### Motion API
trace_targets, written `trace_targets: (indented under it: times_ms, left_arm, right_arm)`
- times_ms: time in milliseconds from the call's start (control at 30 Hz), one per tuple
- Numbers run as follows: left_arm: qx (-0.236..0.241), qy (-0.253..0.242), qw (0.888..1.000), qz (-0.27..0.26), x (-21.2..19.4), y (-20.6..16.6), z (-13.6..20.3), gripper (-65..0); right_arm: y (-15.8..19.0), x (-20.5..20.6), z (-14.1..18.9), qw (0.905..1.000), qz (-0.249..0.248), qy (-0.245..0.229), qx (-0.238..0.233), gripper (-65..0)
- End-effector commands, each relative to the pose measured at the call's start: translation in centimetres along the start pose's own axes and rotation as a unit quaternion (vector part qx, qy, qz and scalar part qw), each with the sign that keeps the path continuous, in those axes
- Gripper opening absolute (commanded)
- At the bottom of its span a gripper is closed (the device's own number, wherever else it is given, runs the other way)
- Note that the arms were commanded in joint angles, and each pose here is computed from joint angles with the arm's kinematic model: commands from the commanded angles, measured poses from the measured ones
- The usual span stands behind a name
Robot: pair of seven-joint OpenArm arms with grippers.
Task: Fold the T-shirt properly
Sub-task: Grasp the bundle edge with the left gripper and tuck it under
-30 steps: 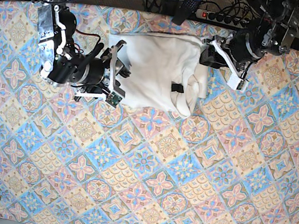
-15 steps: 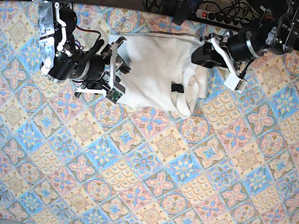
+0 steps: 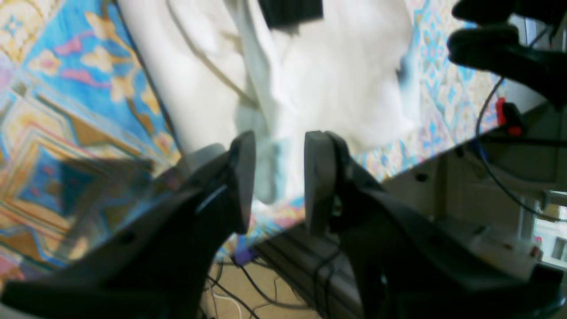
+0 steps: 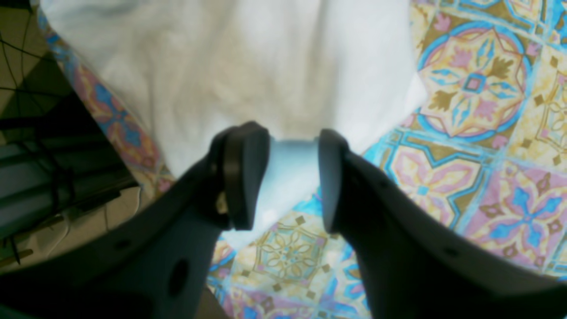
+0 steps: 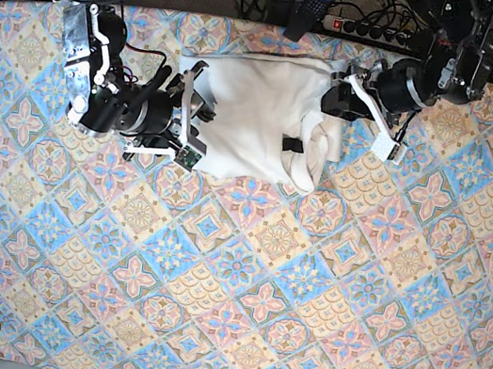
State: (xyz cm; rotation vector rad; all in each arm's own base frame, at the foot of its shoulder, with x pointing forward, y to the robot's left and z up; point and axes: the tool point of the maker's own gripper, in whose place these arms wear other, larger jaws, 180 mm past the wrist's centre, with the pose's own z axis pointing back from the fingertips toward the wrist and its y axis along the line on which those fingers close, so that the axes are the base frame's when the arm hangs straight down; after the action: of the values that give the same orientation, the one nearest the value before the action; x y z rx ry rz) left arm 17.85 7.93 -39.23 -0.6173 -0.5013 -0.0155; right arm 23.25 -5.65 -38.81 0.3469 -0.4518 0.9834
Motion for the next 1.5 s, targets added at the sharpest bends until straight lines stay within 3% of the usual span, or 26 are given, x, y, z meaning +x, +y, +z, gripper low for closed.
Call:
trace_targets:
  times_ms: [0,367,500,667,833,1467]
  left_arm:
    - [-0.015,-0.008,1.000,0.000,0.5,-0.8,-0.3,-46.0]
    - [-0.040,0.035,0.999,0.003,-1.1,-1.8,-3.6,-47.8]
    - [-0.057,0.015,0.998,-0.020,0.0,-3.4,-2.6,-65.0]
    - [-0.070,-0.003,0.996,-0.049,0.5,-5.3,-0.4,-65.0]
    - [-0.040,-0.009,0.999,-0.023,-0.4,-3.3,1.4,-65.0]
    - [-0.054,0.059,0.996,-0.032,-5.5,-4.9,2.0,-65.0]
  right_arm:
    - [-0.4,1.2,0.6,0.9997,0.008,-0.021,-0.006,-43.3]
    - [-0.8,1.1,0.8,0.9997,0.004,-0.022,-0.011,-43.3]
    - [-1.4,1.0,1.1,0.9995,-0.003,-0.024,-0.019,-43.3]
    - [-1.4,1.0,1.2,0.9995,-0.004,-0.024,-0.020,-43.3]
    - [-1.4,1.0,1.2,0.9995,-0.004,-0.024,-0.020,-43.3]
    - [-1.5,0.9,1.1,0.9995,-0.004,-0.023,-0.019,-43.3]
